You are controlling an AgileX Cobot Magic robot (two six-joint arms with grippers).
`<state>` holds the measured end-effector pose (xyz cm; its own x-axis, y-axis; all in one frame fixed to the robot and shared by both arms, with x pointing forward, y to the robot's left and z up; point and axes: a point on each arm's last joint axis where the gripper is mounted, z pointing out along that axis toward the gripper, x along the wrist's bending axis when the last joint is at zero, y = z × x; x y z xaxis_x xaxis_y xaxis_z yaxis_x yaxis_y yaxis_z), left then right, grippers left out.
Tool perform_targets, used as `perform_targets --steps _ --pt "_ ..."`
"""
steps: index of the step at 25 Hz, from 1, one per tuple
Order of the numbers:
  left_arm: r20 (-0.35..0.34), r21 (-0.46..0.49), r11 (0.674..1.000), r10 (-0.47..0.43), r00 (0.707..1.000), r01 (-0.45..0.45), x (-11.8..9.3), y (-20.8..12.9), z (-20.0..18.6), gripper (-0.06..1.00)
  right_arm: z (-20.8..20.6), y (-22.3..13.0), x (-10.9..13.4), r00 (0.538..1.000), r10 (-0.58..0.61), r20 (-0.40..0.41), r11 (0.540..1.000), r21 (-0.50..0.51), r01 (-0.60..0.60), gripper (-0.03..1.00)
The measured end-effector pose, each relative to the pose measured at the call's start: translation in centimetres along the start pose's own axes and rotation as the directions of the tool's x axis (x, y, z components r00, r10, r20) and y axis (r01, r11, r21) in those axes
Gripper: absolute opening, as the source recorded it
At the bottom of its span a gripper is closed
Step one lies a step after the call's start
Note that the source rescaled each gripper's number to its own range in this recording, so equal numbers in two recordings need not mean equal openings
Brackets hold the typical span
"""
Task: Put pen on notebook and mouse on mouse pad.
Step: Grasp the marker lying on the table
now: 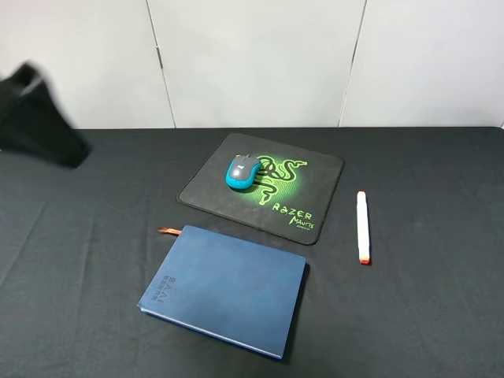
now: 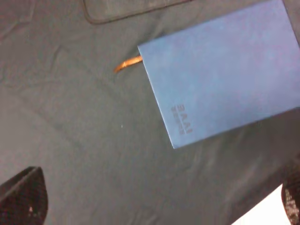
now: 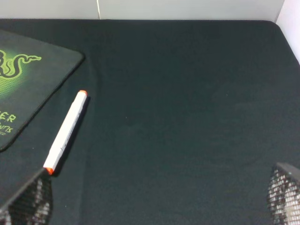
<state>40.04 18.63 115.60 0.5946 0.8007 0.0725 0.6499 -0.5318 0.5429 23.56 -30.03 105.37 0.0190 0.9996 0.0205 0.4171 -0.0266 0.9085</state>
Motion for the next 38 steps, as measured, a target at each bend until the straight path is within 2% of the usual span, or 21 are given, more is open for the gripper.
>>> perform_targets --steps 5,12,18,21,28,31,34,38 --pt "-0.001 -0.043 0.999 -0.003 1.0 0.003 0.0 -3.5 -1.7 1.0 0.0 0.0 0.0 1.0 0.0 0.0 1.0 0.0 0.0 1.0" --pt "-0.002 -0.051 0.999 -0.005 1.0 0.004 -0.1 -8.9 -1.9 1.0 0.0 0.0 0.0 1.0 0.0 0.0 1.0 0.001 0.0 1.0" --pt "-0.069 -0.121 0.989 -0.097 0.993 0.089 0.6 -13.5 -2.7 1.0 0.0 0.0 0.0 1.0 0.0 0.0 1.0 0.001 0.0 1.0" --pt "-0.127 -0.179 0.971 -0.184 0.975 0.16 0.9 -15.4 -3.4 1.0 0.0 0.0 0.0 1.0 0.0 0.0 1.0 0.001 0.0 1.0" --pt "-0.235 -0.272 0.921 -0.343 0.909 0.277 0.6 -19.2 -3.4 1.0 0.0 0.0 0.0 1.0 0.0 0.0 1.0 0.001 0.0 1.0" --pt "-0.26 -0.285 0.907 -0.383 0.887 0.308 0.4 -20.3 -2.5 1.0 0.0 0.0 0.0 1.0 0.0 0.0 1.0 0.001 0.0 1.0" --pt "-0.277 -0.342 0.888 -0.409 0.869 0.309 0.4 -20.9 -1.7 1.0 0.0 0.0 0.0 1.0 0.0 0.0 1.0 0.001 0.0 1.0" --pt "-0.281 -0.379 0.876 -0.417 0.864 0.299 0.1 -21.5 -1.3 1.0 0.0 0.0 0.0 1.0 0.0 0.0 1.0 0.001 0.0 1.0"
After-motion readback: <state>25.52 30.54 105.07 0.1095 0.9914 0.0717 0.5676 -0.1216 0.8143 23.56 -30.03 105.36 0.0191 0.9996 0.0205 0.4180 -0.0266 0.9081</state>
